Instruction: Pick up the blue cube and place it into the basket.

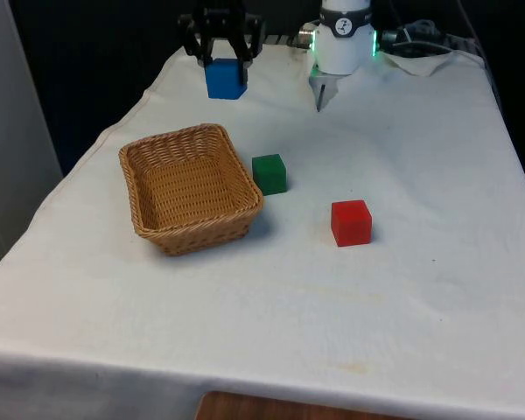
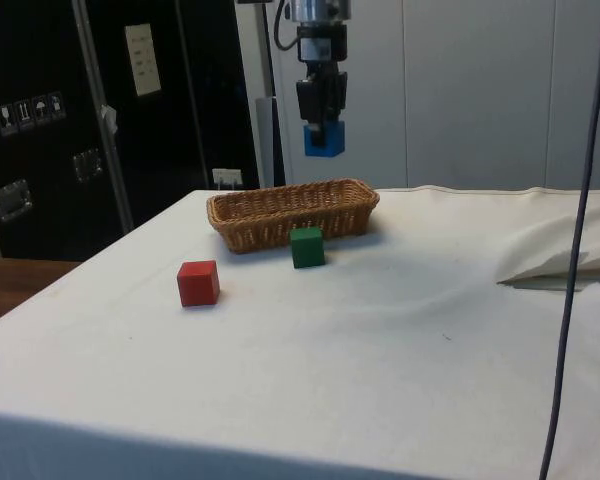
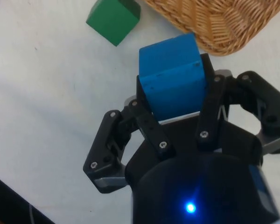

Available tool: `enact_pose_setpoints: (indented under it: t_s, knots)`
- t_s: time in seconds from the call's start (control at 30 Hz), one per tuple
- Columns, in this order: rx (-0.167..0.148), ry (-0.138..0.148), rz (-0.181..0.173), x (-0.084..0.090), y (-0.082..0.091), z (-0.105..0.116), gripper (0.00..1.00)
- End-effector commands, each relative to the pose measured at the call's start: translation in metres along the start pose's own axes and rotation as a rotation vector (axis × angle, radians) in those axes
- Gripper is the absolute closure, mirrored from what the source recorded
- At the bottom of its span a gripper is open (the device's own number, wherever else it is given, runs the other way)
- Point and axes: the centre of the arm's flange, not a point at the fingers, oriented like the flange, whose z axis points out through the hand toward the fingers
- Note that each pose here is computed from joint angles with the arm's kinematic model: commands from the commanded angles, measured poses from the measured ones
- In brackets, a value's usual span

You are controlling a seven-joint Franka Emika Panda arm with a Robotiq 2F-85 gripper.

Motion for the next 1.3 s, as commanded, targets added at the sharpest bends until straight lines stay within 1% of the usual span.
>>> enact_pose_setpoints:
  t_s: [0.0, 0.03, 0.07, 0.1, 0.27, 0.3, 0.33, 0.37, 0.4, 0.63, 0.67, 0.7, 0.73, 0.8, 0.83, 0.9, 0.93, 0.97, 1.0, 1.17, 1.23, 1.27]
  knots:
    - [0.002, 0.008, 0.011, 0.003, 0.002, 0.0, 0.98]
    - [0.002, 0.008, 0.014, 0.004, 0.002, 0.001, 0.98]
    - [0.0, 0.004, 0.009, 0.002, 0.001, 0.0, 0.98]
    - [0.001, 0.011, 0.023, 0.005, 0.004, 0.002, 0.98]
    - [-0.004, 0.016, 0.041, 0.011, 0.007, 0.006, 0.98]
    - [-0.006, 0.016, 0.049, 0.013, 0.008, 0.008, 0.98]
    - [-0.008, 0.017, 0.052, 0.014, 0.008, 0.009, 0.98]
    - [-0.013, 0.011, 0.046, 0.012, 0.008, 0.008, 0.98]
    - [-0.009, 0.017, 0.056, 0.015, 0.009, 0.01, 0.98]
    - [-0.015, 0.016, 0.088, 0.02, 0.015, 0.019, 0.98]
    - [-0.017, 0.017, 0.097, 0.021, 0.016, 0.023, 0.98]
    - [-0.02, 0.01, 0.087, 0.02, 0.015, 0.021, 0.98]
    - [-0.018, 0.018, 0.101, 0.022, 0.017, 0.024, 0.98]
    - [-0.02, 0.021, 0.109, 0.023, 0.018, 0.028, 0.98]
    - [-0.022, 0.024, 0.119, 0.025, 0.02, 0.032, 0.98]
    - [-0.023, 0.025, 0.122, 0.025, 0.021, 0.034, 0.98]
    - [-0.024, 0.028, 0.131, 0.028, 0.023, 0.037, 0.98]
    - [-0.029, 0.022, 0.122, 0.026, 0.021, 0.036, 0.98]
    - [-0.026, 0.027, 0.133, 0.029, 0.023, 0.039, 0.98]
    - [-0.024, 0.027, 0.151, 0.033, 0.025, 0.047, 0.98]
    - [-0.024, 0.026, 0.156, 0.036, 0.027, 0.048, 0.98]
    - [-0.028, 0.023, 0.15, 0.033, 0.026, 0.048, 0.98]
